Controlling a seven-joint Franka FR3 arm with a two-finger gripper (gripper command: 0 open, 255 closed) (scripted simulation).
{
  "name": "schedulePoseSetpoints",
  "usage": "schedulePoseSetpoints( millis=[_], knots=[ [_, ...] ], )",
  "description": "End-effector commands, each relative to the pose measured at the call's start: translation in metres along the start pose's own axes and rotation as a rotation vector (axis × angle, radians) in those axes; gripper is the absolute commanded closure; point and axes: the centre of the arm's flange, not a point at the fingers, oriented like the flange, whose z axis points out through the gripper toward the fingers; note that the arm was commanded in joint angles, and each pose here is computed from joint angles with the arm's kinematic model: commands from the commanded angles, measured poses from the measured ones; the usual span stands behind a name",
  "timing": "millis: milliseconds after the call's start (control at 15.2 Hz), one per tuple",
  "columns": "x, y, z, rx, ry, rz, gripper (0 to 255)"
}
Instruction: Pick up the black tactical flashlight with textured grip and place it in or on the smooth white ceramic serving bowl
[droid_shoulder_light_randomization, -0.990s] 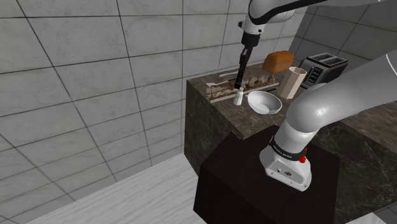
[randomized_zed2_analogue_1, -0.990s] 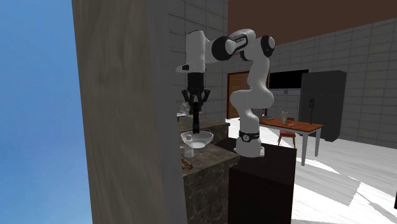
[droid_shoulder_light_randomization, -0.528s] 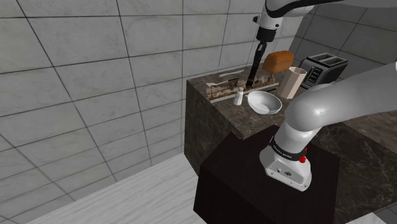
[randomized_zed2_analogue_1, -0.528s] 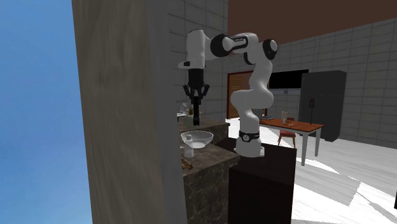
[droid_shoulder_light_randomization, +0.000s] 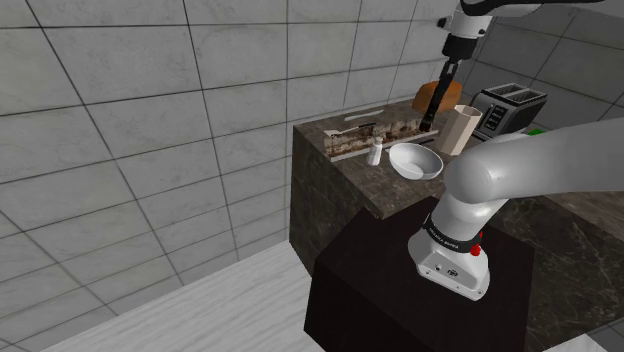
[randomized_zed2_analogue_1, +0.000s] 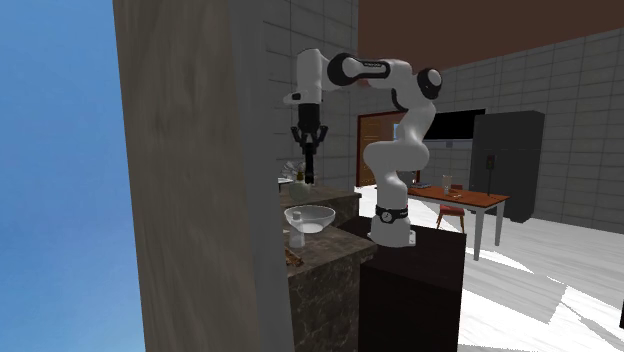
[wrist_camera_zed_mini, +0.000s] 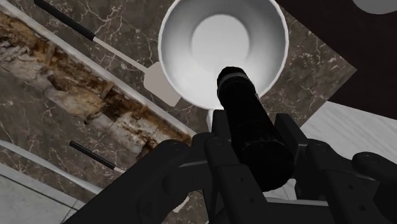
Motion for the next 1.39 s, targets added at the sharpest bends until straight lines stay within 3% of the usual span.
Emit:
schedulePoseSetpoints(
  millis=[0,1320],
  knots=[
    [-0.012,0.003,0.002,0.001,0.000,-0.001,255],
    [-0.012,0.003,0.108,0.001,0.000,-0.001,255]
  ],
)
